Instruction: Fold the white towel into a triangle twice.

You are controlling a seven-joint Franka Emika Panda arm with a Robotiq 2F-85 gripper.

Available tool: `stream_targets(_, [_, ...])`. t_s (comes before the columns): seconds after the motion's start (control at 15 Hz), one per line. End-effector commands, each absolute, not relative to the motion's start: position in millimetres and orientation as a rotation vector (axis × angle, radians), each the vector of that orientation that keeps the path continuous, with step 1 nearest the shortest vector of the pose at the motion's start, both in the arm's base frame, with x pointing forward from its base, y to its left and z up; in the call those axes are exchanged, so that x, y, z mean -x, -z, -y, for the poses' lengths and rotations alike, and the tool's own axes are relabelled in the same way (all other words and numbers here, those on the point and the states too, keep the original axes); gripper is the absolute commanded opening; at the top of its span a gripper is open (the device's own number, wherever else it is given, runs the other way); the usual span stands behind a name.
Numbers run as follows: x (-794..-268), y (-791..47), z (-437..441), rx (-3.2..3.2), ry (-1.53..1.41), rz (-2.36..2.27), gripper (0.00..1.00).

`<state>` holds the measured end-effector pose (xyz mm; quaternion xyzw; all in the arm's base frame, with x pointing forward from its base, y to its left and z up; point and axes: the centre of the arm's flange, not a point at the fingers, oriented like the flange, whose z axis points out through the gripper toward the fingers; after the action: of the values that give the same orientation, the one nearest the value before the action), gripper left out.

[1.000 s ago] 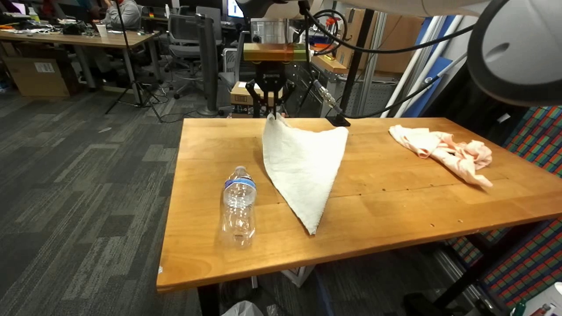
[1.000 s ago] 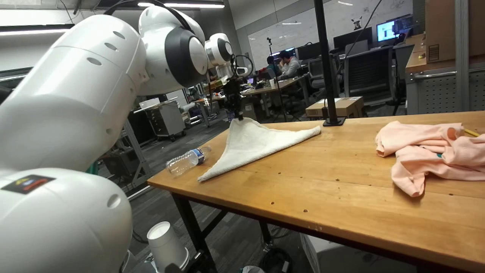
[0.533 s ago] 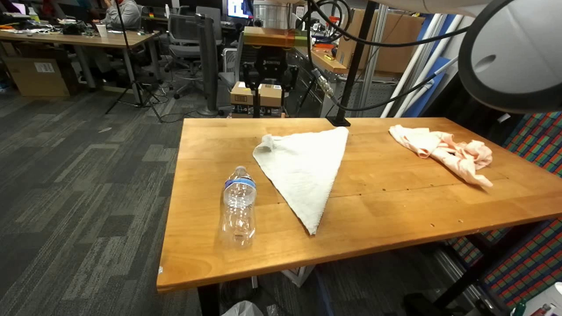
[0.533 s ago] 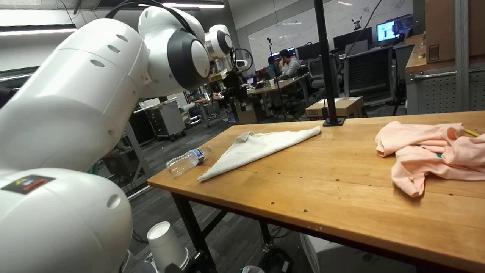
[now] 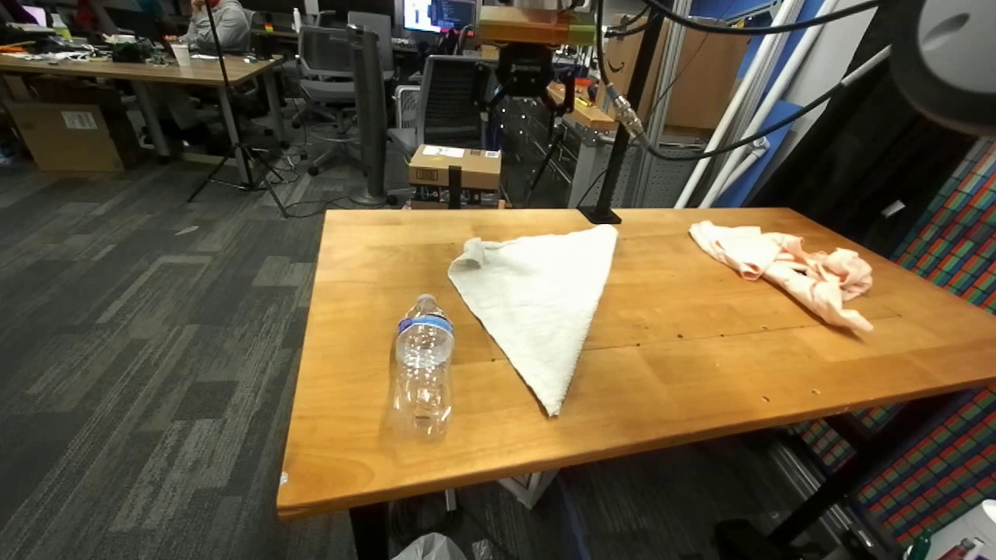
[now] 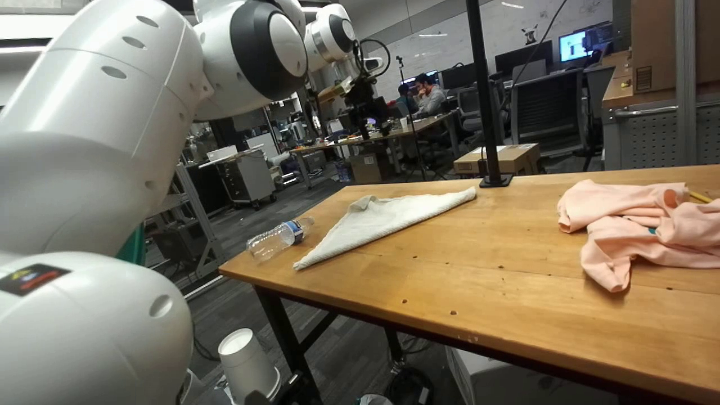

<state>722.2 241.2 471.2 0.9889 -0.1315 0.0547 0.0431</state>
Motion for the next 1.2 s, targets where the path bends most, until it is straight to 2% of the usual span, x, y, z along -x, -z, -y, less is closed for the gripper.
stream_targets(0.0, [-672.1, -471.0, -172.7, -2.984, -0.274, 0.5, 1.0])
stream_targets(0.67, [-670.3, -443.8, -53.3, -2.913, -0.378, 0.665, 1.0])
stream_targets(1.13, [-688.8, -412.6, -18.7, -2.908, -0.421, 0.711, 1.0])
